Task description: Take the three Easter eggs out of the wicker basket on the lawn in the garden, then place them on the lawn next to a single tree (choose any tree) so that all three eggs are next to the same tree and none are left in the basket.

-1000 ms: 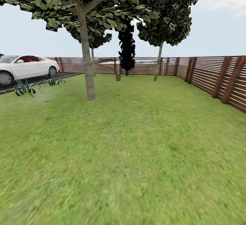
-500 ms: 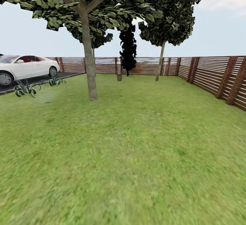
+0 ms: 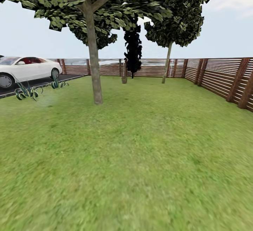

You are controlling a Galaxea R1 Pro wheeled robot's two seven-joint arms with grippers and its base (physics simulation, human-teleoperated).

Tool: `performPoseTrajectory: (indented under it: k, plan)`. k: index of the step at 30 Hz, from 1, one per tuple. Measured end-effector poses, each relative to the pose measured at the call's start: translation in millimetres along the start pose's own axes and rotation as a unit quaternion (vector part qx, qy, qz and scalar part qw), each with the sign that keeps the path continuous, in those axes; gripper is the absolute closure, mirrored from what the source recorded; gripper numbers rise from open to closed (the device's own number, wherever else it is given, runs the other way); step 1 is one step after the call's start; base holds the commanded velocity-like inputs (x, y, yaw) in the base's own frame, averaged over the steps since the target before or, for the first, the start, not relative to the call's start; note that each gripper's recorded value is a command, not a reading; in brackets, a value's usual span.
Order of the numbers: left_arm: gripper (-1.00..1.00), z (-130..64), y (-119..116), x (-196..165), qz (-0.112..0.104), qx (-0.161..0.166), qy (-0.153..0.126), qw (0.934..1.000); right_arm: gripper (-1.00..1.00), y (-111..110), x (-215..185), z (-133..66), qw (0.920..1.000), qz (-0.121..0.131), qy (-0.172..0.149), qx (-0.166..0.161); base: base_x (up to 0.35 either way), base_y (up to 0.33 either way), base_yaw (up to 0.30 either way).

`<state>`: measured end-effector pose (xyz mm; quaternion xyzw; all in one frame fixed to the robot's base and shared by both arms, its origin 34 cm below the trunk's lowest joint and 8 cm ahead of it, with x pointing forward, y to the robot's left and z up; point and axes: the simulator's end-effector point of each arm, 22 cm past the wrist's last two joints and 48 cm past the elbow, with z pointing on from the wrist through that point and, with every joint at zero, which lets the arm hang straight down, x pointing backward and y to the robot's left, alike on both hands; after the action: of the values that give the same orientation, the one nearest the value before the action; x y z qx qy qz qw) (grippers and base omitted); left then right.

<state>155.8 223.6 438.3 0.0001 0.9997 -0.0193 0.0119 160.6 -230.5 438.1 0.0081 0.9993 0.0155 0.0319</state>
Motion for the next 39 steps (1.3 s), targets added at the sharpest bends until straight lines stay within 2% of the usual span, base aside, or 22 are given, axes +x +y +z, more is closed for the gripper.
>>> performPoseTrajectory:
  k: [10,24,39]
  plan:
    - [-1.00,0.0,1.0,-0.3,0.000,-0.001,-0.001,1.0000,-1.00,0.0,0.4,0.0,1.0000,0.000,0.000,0.000,0.177,0.272,0.000]
    - [-1.00,0.0,1.8,-0.4,-0.002,-0.001,-0.001,1.0000,-1.00,0.0,0.2,0.0,1.0000,0.000,0.000,0.000,0.080,0.217,0.000]
    - [-1.00,0.0,2.8,-0.3,-0.004,-0.002,-0.001,1.0000,-1.00,-0.1,0.0,0.0,1.0000,0.000,0.000,0.000,0.248,0.133,0.000]
